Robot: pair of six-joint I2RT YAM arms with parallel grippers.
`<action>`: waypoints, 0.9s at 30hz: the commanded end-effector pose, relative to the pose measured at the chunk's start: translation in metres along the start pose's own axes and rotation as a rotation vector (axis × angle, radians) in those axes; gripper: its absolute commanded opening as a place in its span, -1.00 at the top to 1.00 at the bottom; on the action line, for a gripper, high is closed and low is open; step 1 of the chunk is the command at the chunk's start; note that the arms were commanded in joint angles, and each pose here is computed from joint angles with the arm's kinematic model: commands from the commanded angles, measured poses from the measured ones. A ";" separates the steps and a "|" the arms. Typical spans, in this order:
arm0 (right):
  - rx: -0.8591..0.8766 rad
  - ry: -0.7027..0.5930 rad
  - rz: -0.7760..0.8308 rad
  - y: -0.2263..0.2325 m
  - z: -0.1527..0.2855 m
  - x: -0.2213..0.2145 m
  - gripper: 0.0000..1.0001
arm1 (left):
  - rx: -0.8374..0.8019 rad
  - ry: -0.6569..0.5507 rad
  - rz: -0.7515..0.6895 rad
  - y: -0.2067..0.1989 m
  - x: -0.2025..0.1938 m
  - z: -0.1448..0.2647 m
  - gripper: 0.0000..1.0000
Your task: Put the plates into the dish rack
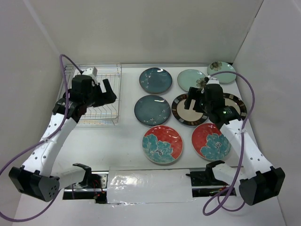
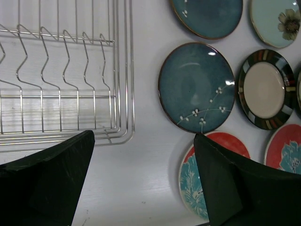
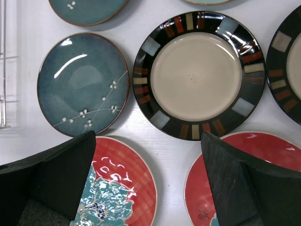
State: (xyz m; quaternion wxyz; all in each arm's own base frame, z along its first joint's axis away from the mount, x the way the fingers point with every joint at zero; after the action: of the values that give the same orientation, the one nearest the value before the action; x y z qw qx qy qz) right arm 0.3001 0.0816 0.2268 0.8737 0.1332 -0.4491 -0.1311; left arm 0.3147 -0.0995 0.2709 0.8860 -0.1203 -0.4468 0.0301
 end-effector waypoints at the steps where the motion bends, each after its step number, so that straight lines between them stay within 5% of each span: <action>1: 0.051 -0.030 0.006 0.017 -0.002 0.017 -0.98 | -0.116 0.032 -0.032 -0.015 -0.017 0.006 -0.99; 9: 0.123 0.078 0.031 0.030 -0.020 0.003 -0.98 | -0.503 0.121 -0.060 -0.065 -0.084 0.021 -0.94; 20: 0.298 0.259 -0.007 0.038 -0.028 -0.010 -0.98 | -0.562 0.302 0.208 -0.072 -0.193 0.022 -0.80; 27: 0.378 0.286 -0.052 0.046 -0.023 -0.014 -0.98 | -0.620 0.323 0.233 -0.093 -0.228 0.004 -0.73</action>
State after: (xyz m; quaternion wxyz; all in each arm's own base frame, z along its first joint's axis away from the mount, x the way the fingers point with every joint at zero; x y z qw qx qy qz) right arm 0.3152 0.1211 0.1998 0.9011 0.2826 -0.3216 -0.0691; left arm 0.1550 -0.2019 0.0976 0.8885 -0.3913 -0.2385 -0.0244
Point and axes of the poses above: each gripper's point midway between its finger pads, its own z axis back along the fingers, its own y axis along the line the jaws close on, x = y × z, the point moved 1 cm from there along z, back along the fingers, and after that the axes turned 8 degrees about -z, right-handed, at the moved point
